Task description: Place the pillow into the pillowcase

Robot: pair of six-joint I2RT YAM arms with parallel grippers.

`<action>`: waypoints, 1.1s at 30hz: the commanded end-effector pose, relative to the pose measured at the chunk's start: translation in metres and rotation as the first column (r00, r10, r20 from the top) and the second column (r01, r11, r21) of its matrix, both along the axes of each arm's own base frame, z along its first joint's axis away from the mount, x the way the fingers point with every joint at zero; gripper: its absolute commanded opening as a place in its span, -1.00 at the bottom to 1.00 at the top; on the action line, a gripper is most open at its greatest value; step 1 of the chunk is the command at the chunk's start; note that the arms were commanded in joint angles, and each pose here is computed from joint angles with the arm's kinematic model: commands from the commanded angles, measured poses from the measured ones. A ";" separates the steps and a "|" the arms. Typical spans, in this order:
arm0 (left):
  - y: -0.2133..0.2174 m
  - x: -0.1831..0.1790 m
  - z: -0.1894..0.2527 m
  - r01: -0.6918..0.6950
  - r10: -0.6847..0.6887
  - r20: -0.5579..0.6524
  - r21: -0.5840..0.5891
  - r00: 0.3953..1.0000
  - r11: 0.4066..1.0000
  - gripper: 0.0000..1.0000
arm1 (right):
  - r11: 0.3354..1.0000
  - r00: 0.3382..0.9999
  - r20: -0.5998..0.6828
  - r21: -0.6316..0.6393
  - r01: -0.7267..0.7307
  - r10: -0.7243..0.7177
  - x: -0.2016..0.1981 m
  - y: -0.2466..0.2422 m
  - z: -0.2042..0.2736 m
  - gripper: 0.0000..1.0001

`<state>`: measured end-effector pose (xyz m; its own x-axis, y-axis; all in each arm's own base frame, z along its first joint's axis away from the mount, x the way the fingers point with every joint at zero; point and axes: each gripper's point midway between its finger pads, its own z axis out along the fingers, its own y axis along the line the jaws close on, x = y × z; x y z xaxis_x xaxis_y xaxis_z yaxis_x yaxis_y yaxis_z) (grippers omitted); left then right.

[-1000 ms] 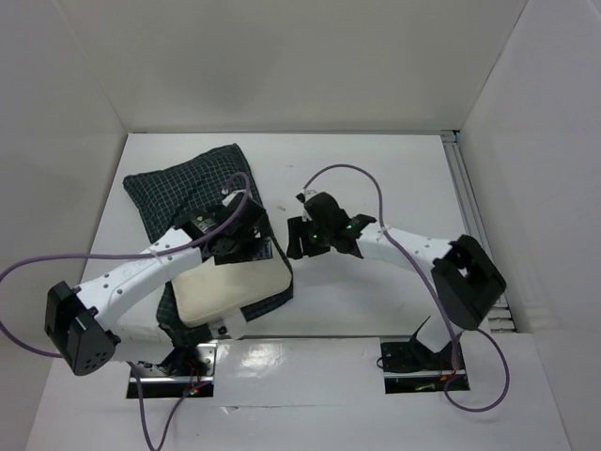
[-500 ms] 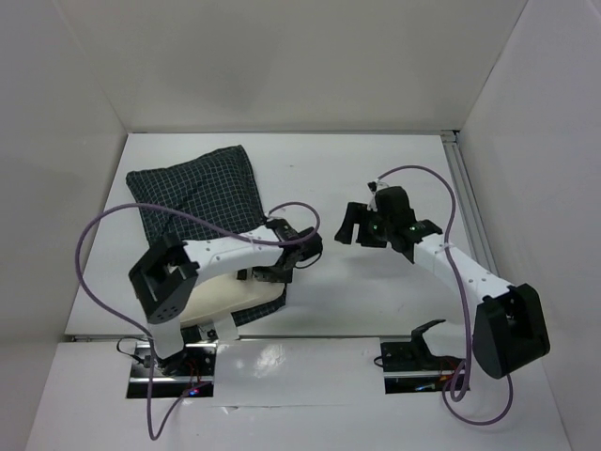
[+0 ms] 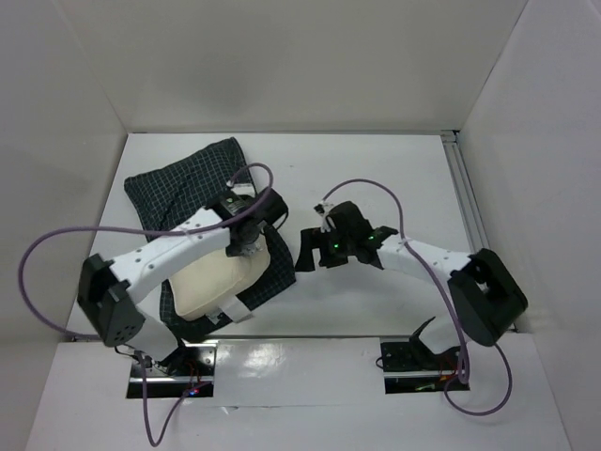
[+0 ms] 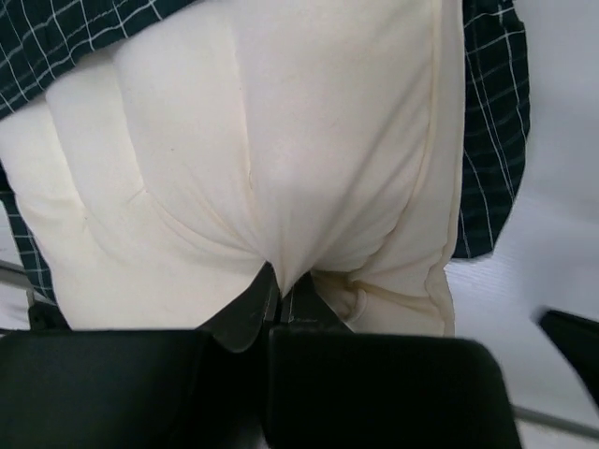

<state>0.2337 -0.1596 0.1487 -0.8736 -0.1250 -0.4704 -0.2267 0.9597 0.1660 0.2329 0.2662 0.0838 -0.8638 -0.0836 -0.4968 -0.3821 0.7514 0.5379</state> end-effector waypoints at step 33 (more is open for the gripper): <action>-0.029 0.101 0.086 -0.252 0.286 0.222 -0.167 0.932 0.953 -1.00 | 0.987 0.971 0.217 0.104 -0.124 0.099 -0.014 0.026 0.103 -1.00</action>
<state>0.3027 -0.1847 0.3017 -0.6873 -0.3706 -0.6247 -0.3247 0.9261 -0.1922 0.2488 0.2994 0.3298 -0.4593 0.1189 -0.8803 -0.7004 0.5610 0.4412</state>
